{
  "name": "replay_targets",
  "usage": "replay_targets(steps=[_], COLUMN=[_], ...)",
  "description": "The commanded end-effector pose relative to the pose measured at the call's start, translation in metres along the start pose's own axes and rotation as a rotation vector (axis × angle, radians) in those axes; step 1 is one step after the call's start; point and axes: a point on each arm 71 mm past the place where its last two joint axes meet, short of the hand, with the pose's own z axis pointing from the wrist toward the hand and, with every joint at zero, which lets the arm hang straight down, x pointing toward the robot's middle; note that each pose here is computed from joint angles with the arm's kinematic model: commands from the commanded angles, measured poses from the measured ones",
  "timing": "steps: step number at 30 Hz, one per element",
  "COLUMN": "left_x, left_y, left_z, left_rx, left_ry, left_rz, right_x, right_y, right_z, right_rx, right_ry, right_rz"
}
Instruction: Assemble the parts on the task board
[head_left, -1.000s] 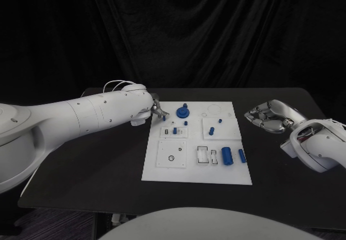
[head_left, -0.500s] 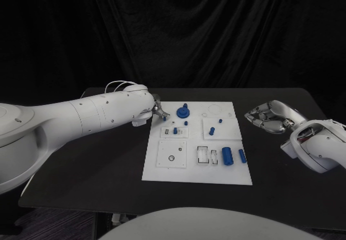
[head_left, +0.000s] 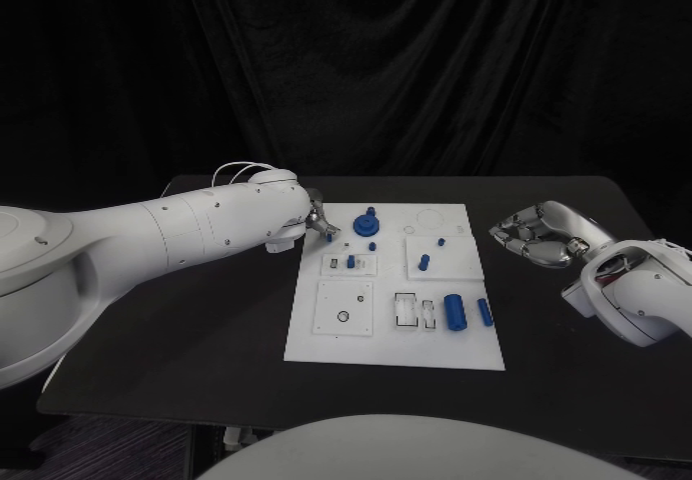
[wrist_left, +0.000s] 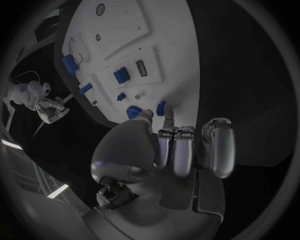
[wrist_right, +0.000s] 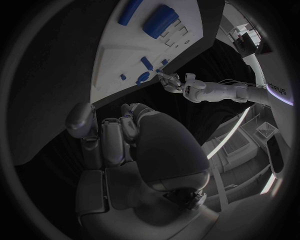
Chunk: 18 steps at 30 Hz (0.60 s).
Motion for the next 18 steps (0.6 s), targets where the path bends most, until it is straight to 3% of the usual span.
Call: replay_targets(steps=[1, 18], left_x=[0.002, 0.0049], left_y=[-0.0033, -0.0029], left_z=[0.0003, 0.0016], left_rx=[0.019, 0.012], left_ry=[0.012, 0.045], left_rz=[0.006, -0.033], right_x=[0.001, 0.0016], right_y=[-0.0006, -0.0008], right_z=[-0.0009, -0.0001], right_rx=[0.006, 0.009], right_ry=[0.0, 0.004], right_rz=[0.0, 0.0])
